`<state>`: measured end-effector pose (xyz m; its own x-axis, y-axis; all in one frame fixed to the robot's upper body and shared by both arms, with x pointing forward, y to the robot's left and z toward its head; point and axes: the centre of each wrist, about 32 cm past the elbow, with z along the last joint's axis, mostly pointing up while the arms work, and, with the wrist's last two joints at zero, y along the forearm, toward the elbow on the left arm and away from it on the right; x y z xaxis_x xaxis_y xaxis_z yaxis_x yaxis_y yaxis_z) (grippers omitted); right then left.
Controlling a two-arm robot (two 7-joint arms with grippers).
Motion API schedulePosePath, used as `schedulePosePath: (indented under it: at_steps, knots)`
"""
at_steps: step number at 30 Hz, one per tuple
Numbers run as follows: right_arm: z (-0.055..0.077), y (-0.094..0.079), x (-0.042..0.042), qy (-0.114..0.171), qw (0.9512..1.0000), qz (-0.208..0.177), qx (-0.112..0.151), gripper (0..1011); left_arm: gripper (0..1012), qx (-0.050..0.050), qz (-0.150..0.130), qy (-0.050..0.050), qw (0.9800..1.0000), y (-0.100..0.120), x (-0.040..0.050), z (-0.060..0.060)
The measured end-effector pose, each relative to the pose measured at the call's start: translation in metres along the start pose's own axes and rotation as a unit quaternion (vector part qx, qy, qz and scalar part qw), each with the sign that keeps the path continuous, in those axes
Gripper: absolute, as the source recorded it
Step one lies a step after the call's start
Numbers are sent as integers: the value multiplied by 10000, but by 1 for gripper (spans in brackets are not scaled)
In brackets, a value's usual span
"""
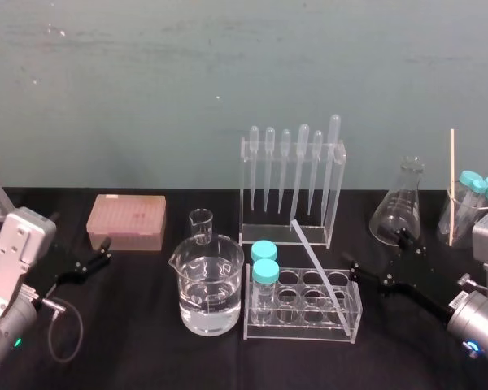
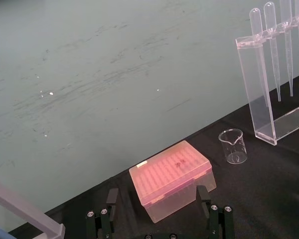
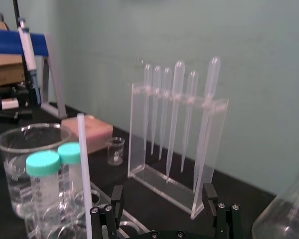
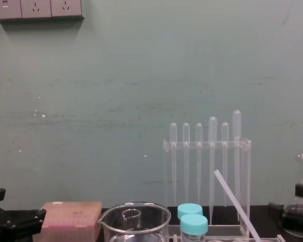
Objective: Pick up the stirring rod with one hand, then place it down.
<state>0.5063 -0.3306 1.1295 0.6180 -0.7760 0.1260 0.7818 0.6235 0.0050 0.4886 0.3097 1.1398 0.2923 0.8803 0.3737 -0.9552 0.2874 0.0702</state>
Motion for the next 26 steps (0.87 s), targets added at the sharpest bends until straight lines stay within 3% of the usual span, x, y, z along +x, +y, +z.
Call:
schedulePosePath:
  at_steps: [4, 26]
  knots:
    - [-30, 5, -14, 42, 9999, 22, -110, 1003, 1000, 0, 0, 0, 10000, 0, 0, 0]
    - [-18, 8, -8, 28, 10000, 24, -64, 1003, 1000, 0, 0, 0, 10000, 0, 0, 0]
